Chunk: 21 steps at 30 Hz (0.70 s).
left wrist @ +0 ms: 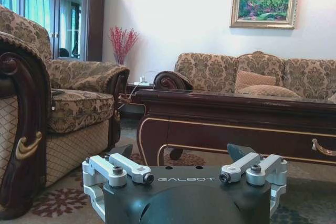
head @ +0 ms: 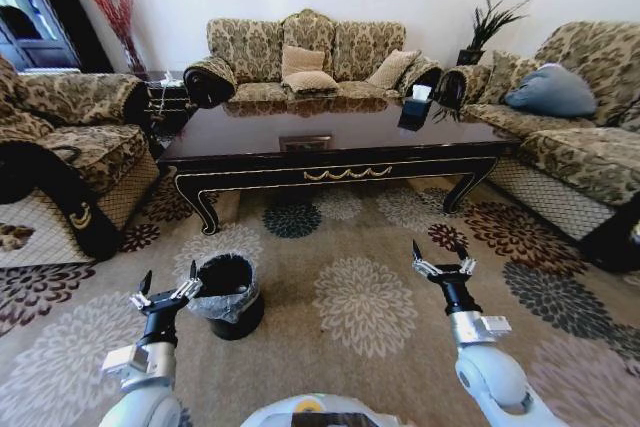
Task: Move to the front of the table and pick up the trash from the floor, then place it into the trash bin.
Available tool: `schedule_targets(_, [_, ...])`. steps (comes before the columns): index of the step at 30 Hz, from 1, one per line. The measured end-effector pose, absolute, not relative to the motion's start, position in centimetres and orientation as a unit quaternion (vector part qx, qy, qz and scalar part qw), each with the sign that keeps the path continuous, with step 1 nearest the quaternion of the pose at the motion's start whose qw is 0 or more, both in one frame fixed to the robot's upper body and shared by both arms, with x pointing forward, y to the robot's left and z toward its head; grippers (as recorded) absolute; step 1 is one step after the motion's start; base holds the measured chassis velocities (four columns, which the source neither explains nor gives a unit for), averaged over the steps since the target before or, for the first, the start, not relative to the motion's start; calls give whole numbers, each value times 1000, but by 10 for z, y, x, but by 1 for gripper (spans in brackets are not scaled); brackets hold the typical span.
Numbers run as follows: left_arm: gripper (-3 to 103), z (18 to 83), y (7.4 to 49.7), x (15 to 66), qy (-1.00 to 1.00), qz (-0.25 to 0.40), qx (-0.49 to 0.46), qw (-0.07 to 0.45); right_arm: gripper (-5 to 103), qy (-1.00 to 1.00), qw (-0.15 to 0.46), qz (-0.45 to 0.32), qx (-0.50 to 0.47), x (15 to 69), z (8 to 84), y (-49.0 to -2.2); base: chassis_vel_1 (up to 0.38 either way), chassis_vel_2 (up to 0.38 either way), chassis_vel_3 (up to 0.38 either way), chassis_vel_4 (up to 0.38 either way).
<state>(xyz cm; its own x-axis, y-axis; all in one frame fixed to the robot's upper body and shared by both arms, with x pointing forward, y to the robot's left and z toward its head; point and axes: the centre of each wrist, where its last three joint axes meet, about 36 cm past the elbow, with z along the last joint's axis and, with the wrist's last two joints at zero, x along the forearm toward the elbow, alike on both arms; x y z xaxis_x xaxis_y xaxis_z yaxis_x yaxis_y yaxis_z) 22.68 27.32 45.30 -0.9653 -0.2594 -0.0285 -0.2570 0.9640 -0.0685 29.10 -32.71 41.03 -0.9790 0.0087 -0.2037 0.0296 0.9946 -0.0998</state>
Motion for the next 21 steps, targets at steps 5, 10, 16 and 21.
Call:
schedule_targets(5, [100,453,273,227,991,-32,-130,19,100,993,102,-51,10,291,410,-327,0,0,0,0])
schedule_targets(10, [100,453,273,227,991,-32,-131,19,100,993,102,-51,10,291,410,-327,0,0,0,0])
schedule_targets(16, [100,453,273,227,991,-32,-131,19,100,993,101,-51,10,291,410,-327,38,-39,-43,45])
schedule_targets(21, [100,453,274,227,991,-32,-131,19,100,993,101,-51,10,291,410,-327,163,-143,-147,153])
